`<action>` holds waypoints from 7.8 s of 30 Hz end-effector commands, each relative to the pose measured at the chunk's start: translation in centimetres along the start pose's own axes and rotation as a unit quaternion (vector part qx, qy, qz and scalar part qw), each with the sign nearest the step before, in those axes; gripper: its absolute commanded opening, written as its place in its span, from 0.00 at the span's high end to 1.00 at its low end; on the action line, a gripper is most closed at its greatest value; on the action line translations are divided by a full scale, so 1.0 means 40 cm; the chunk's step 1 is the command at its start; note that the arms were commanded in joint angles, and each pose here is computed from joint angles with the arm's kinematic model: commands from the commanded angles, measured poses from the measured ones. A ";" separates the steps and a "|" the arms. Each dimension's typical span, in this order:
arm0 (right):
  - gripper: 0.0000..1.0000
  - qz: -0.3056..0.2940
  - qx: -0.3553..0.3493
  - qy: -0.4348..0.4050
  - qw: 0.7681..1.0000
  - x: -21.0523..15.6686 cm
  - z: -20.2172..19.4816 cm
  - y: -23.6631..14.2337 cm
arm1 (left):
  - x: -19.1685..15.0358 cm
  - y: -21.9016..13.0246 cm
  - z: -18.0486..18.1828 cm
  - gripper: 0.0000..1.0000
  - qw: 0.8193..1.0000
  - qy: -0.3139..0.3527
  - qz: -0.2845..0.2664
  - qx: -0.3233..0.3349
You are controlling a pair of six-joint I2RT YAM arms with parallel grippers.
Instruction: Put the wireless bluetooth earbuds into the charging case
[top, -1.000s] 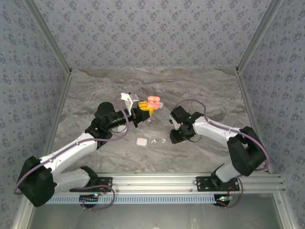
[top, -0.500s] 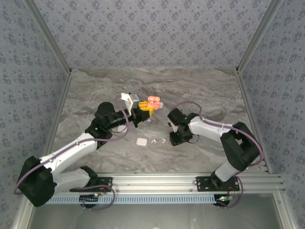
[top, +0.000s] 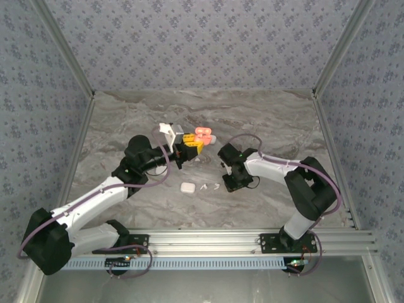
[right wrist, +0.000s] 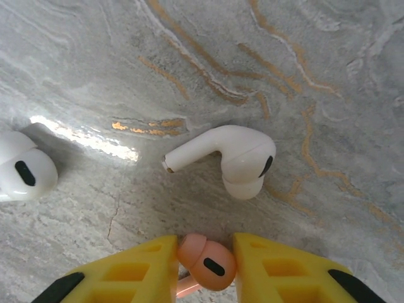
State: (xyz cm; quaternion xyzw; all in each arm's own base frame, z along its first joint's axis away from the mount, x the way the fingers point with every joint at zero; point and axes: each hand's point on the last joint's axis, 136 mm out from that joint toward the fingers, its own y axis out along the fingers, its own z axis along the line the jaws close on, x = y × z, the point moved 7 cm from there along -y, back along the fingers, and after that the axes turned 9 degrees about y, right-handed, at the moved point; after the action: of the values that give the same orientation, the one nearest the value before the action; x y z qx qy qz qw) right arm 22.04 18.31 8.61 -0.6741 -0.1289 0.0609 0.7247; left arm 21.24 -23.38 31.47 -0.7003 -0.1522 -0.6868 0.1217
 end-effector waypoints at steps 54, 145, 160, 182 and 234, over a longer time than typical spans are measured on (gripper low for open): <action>0.78 -0.481 0.140 -0.179 0.847 0.117 0.104 -0.699 | 0.023 0.048 -0.016 1.00 0.997 -0.023 -0.028 -0.071; 0.00 -0.305 0.447 -0.151 0.827 0.067 0.086 -0.690 | 0.024 0.053 -0.006 1.00 0.997 -0.018 -0.045 -0.053; 0.00 -0.321 0.447 -0.160 0.819 0.057 0.086 -0.699 | 0.017 0.059 -0.002 1.00 0.998 -0.023 -0.040 -0.053; 0.00 -0.361 0.447 -0.170 0.801 0.027 0.078 -0.712 | 0.016 0.060 -0.002 1.00 0.997 -0.024 -0.039 -0.054; 0.00 -0.409 0.140 0.046 0.901 0.046 -0.138 -0.612 | -0.551 0.191 0.245 0.70 0.841 -0.399 0.305 0.201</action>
State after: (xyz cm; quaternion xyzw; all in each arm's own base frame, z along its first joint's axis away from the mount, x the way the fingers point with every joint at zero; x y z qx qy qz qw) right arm 23.13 11.74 33.40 -0.4447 -0.3592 -0.2548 0.7800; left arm 32.34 -27.99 9.48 -0.8915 -0.0976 -0.2329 0.3762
